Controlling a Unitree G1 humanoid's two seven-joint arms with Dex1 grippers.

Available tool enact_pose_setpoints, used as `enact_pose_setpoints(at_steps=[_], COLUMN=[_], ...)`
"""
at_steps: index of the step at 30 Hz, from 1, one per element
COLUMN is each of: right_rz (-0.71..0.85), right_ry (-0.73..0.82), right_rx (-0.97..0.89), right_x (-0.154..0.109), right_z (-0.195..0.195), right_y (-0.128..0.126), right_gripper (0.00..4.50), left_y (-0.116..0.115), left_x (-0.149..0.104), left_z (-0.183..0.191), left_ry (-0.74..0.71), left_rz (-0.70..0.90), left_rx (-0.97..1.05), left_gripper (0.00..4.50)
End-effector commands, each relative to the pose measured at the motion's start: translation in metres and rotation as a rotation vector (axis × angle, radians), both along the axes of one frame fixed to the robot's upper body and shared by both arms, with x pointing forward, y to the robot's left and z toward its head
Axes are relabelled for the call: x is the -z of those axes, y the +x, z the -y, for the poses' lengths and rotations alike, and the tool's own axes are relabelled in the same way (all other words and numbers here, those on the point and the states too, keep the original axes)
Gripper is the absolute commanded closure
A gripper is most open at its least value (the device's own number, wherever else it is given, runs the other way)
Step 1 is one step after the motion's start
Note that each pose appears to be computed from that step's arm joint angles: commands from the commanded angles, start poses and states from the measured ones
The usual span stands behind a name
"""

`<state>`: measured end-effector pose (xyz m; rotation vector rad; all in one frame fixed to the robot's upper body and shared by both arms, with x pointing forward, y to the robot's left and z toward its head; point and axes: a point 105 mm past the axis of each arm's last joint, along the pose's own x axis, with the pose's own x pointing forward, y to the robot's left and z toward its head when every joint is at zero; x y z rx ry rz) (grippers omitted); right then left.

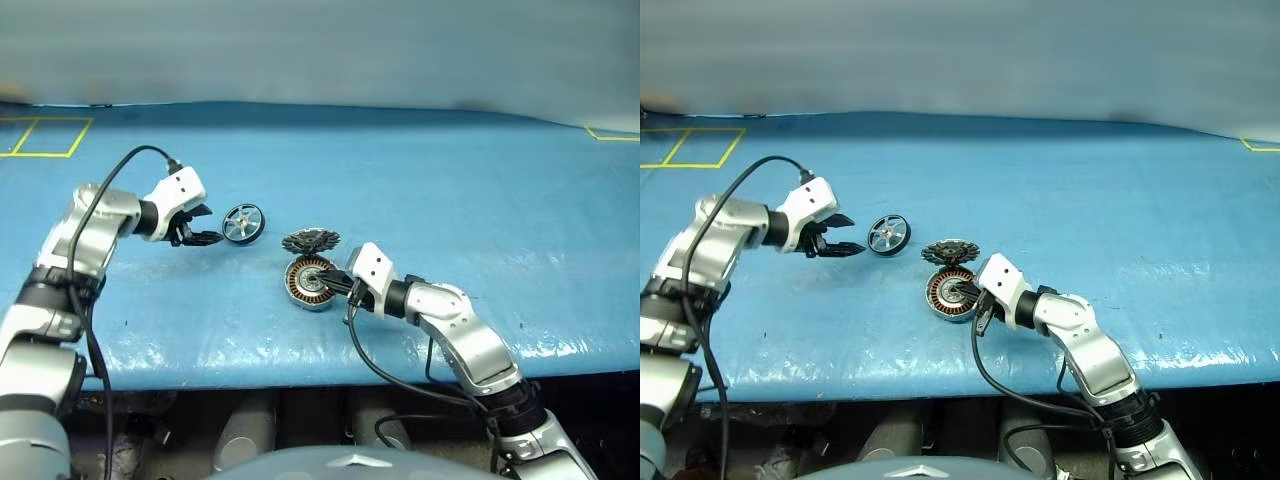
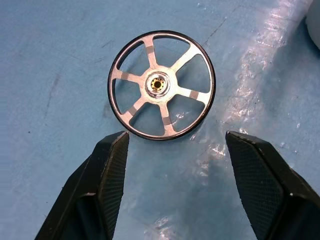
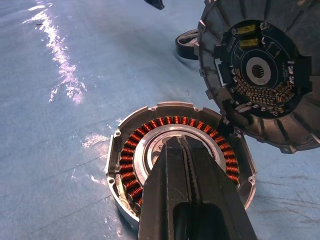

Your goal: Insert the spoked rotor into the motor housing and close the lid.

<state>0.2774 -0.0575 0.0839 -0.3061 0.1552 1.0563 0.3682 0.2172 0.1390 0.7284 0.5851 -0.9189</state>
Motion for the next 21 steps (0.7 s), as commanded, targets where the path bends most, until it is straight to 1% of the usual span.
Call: enact_pose_setpoints(at_steps=[1,6,9,12,16,21], right_rz=[0.057,0.049,0.043,0.045,0.048,0.042], right_ry=[-0.007,-0.049,-0.105,-0.140,-0.148,-0.139], right_rx=[-0.012,-0.034,-0.042,-0.044,-0.045,-0.053], right_x=[-0.014,-0.019,-0.022,-0.025,-0.027,-0.026], right_z=[0.003,0.012,0.023,0.030,0.029,0.025], right_y=[0.004,0.004,0.004,0.006,0.007,0.004], right_gripper=[4.50,4.50,4.50,4.50,4.50,4.50], left_y=[0.002,0.012,0.016,0.019,0.018,0.025], left_x=[-0.008,-0.022,-0.030,-0.031,-0.028,-0.022], left_z=[-0.008,-0.015,-0.008,-0.001,0.003,0.008], left_ry=[0.198,0.484,0.569,0.607,0.632,0.622], left_rz=[-0.057,-0.094,-0.104,-0.107,-0.126,-0.108], left_rx=[0.069,0.133,0.176,0.204,0.233,0.226], left_gripper=[1.22,1.22,1.22,1.22,1.22,1.22])
